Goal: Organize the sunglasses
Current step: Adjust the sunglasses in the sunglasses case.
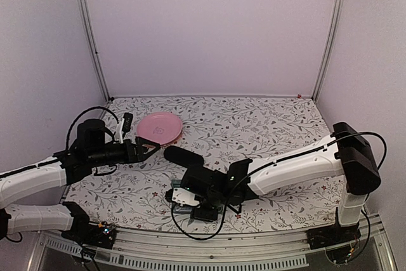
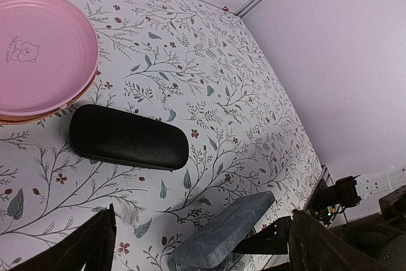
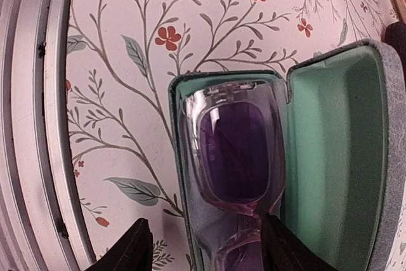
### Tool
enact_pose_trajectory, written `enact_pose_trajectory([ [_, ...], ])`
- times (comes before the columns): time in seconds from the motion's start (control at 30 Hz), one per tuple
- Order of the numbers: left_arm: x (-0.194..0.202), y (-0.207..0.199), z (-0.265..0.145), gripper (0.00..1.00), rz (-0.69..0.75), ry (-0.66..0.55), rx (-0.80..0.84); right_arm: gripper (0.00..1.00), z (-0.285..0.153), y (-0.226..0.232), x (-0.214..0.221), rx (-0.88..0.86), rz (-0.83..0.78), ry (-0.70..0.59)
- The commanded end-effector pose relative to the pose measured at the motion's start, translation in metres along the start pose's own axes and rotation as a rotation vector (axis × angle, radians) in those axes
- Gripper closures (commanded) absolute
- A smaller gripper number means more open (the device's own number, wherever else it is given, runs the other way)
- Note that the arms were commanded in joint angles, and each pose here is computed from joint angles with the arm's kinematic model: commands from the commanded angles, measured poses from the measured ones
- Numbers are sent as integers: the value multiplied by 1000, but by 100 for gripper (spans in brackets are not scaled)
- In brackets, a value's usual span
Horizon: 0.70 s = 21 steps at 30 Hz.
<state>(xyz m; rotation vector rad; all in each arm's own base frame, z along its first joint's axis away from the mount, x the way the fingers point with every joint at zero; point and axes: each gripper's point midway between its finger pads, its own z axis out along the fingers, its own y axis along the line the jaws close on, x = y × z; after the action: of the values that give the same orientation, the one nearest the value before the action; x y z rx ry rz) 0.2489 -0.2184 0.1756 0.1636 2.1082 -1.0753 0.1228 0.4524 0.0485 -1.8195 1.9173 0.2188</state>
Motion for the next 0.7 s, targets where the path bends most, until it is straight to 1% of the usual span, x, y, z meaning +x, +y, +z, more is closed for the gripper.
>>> enact_pose_trajectory([
  [0.0, -7, -7, 0, 4, 18, -24, 29, 40, -14, 6, -4, -30, -16, -23],
  [0.07, -7, -7, 0, 4, 16, -25, 28, 40, -13, 5, -3, -21, -14, -19],
  [0.23, -6, -7, -1, 4, 17, -26, 29, 34, -10, -2, -1, 20, 2, -4],
  [0.33, -5, -6, -2, 4, 15, -28, 27, 34, -16, -1, -6, 10, 16, -26],
  [0.47, -3, -6, -2, 4, 25, -25, 25, 33, -33, 0, -17, -10, 48, -96],
  [0.67, 1, -12, 0, 4, 92, -36, 8, 29, -72, -1, -34, -57, 115, -228],
])
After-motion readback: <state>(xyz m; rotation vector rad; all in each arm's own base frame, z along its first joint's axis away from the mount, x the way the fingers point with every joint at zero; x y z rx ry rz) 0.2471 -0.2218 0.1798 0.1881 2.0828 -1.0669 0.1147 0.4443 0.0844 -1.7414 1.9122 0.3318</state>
